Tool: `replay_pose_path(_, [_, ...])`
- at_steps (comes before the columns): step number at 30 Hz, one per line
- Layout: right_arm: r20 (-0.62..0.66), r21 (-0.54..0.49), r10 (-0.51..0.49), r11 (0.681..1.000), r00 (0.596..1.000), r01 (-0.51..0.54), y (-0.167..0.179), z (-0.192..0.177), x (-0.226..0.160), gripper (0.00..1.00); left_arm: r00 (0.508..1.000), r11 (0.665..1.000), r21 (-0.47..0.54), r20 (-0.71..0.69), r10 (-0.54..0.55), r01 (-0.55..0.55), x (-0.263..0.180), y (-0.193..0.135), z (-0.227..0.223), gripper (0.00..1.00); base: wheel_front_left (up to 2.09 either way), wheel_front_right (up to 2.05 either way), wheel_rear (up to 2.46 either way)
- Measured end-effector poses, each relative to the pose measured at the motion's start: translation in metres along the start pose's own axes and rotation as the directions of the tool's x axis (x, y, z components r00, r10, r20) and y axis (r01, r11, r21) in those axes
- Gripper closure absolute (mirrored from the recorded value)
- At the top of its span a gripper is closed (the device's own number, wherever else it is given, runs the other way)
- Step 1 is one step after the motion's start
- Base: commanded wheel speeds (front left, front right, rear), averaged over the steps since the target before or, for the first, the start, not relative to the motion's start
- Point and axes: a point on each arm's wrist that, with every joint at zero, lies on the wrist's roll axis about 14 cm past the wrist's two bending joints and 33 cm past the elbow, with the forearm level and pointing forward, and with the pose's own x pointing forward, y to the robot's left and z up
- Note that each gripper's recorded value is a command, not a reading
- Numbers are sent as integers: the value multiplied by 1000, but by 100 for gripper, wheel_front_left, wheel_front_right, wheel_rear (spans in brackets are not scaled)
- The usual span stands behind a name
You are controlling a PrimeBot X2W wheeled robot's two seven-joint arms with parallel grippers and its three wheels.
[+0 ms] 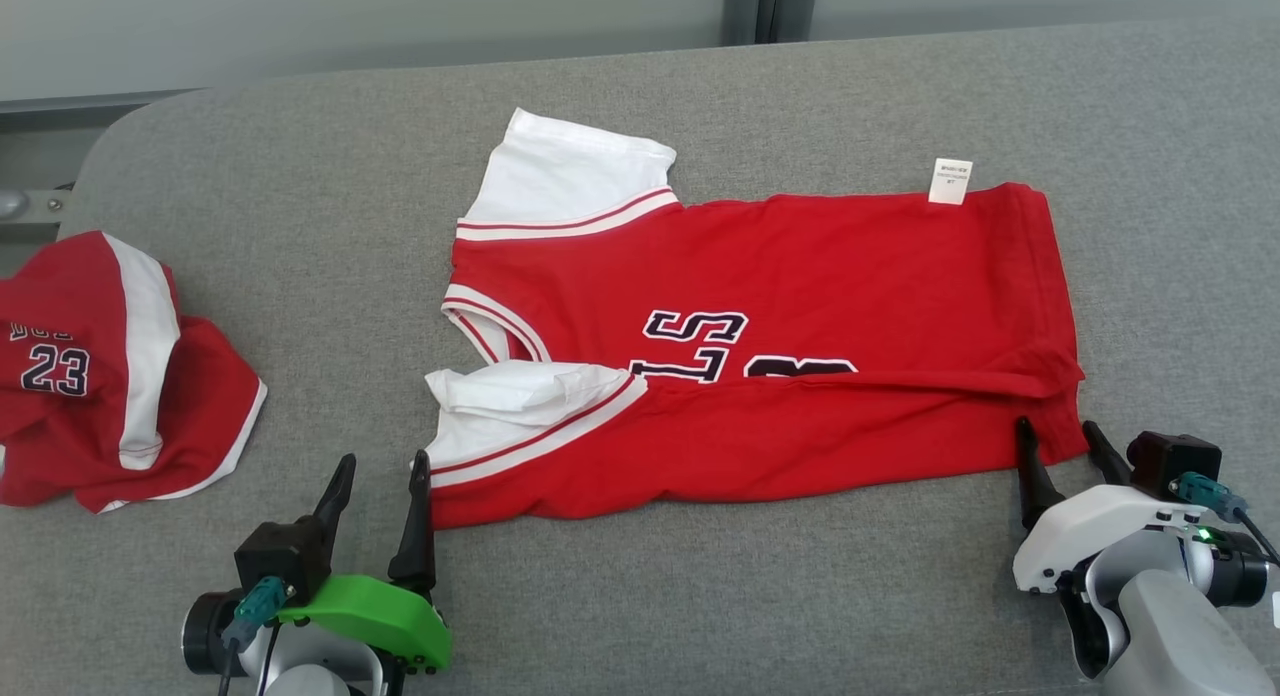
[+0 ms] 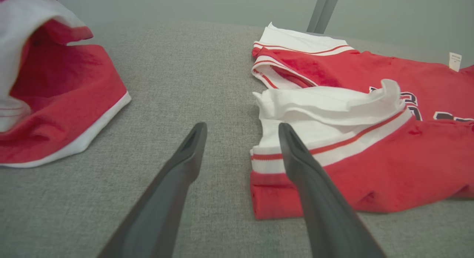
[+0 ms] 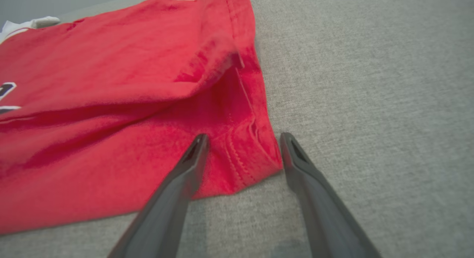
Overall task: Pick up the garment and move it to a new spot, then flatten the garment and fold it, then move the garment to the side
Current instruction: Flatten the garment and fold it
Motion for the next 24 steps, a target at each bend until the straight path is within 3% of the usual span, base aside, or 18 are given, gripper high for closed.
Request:
replay_pose_path(1, [-1,1,1,1000,1000,-1,1,0,1,44,1000,1000,0,-2,3,-3,0,1,-1,0,0,0,0])
replay_pose_path(3, [-7,0,1,1000,1000,-1,1,-2,1,94,1000,1000,1,-8,8,-8,-1,3,-2,0,0,0,0])
replay_pose_path(4, [-9,-1,2,1000,1000,-2,1,-3,2,100,1000,1000,1,-11,9,-9,-1,3,-4,0,0,0,0])
replay_pose_path(24, [5,-23,-7,1000,1000,7,-11,-1,-9,100,990,997,-72,-134,-35,26,-6,-13,-43,0,0,0,0])
